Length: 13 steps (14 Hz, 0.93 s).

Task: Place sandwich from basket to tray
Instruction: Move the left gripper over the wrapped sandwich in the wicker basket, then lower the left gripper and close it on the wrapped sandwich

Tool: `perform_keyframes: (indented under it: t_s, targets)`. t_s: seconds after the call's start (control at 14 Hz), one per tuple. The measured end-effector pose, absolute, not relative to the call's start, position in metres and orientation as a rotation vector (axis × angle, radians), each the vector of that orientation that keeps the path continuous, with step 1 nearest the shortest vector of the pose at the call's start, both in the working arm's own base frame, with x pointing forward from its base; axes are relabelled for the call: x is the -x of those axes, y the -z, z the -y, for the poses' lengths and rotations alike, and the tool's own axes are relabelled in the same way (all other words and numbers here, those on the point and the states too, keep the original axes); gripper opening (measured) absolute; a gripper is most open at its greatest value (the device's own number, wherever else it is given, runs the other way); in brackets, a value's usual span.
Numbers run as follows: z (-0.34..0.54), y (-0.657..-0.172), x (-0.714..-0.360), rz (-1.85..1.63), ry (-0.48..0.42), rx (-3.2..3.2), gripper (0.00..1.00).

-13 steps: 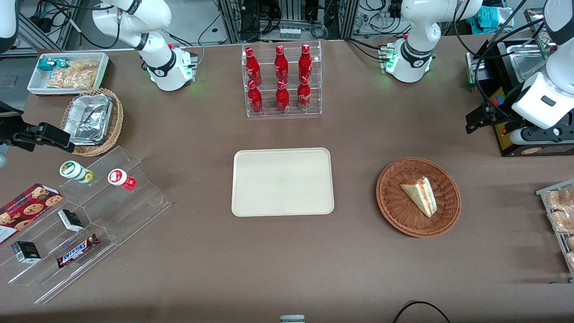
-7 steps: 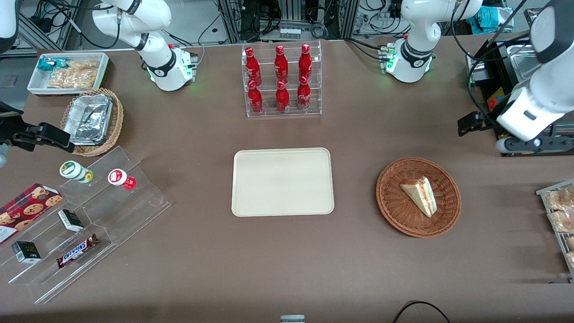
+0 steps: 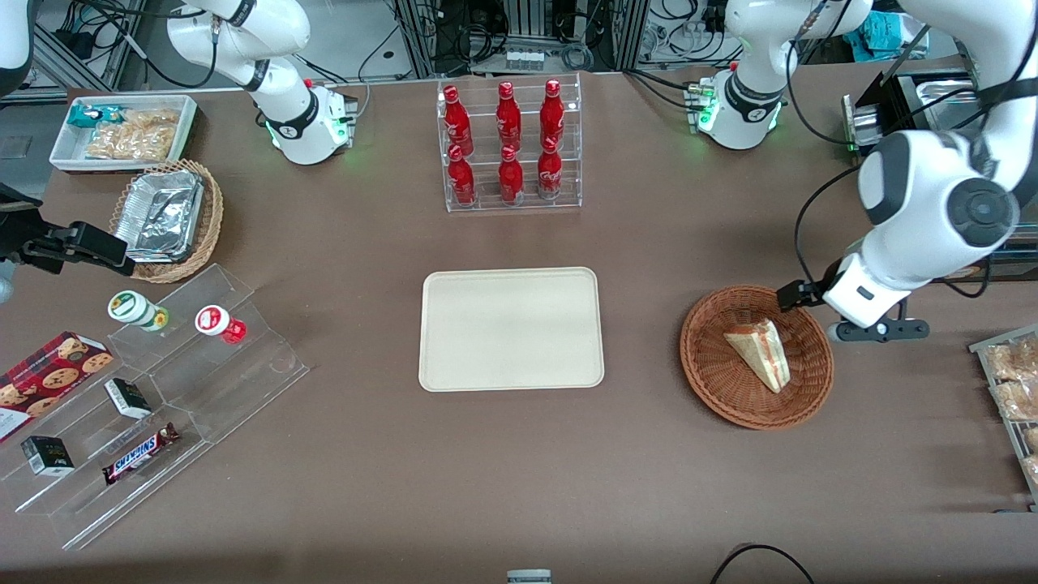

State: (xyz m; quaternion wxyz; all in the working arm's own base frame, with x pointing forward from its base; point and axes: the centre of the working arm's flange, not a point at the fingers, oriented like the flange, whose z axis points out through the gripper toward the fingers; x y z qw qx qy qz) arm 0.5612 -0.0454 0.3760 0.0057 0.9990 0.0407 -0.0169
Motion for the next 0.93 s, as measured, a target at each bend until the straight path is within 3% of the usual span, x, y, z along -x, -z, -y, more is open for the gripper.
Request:
perform_keyframes:
  t_s: [0.43,0.64,0.93]
  targets:
    - [0.056,-0.336,-0.552,-0.825,-0.061,-2.995,1.00]
    - [0.074,-0.314,-0.557,-1.101,-0.072,-2.885,1.00]
    - [0.081,-0.289,-0.557,-1.175,-0.038,-2.860,1.00]
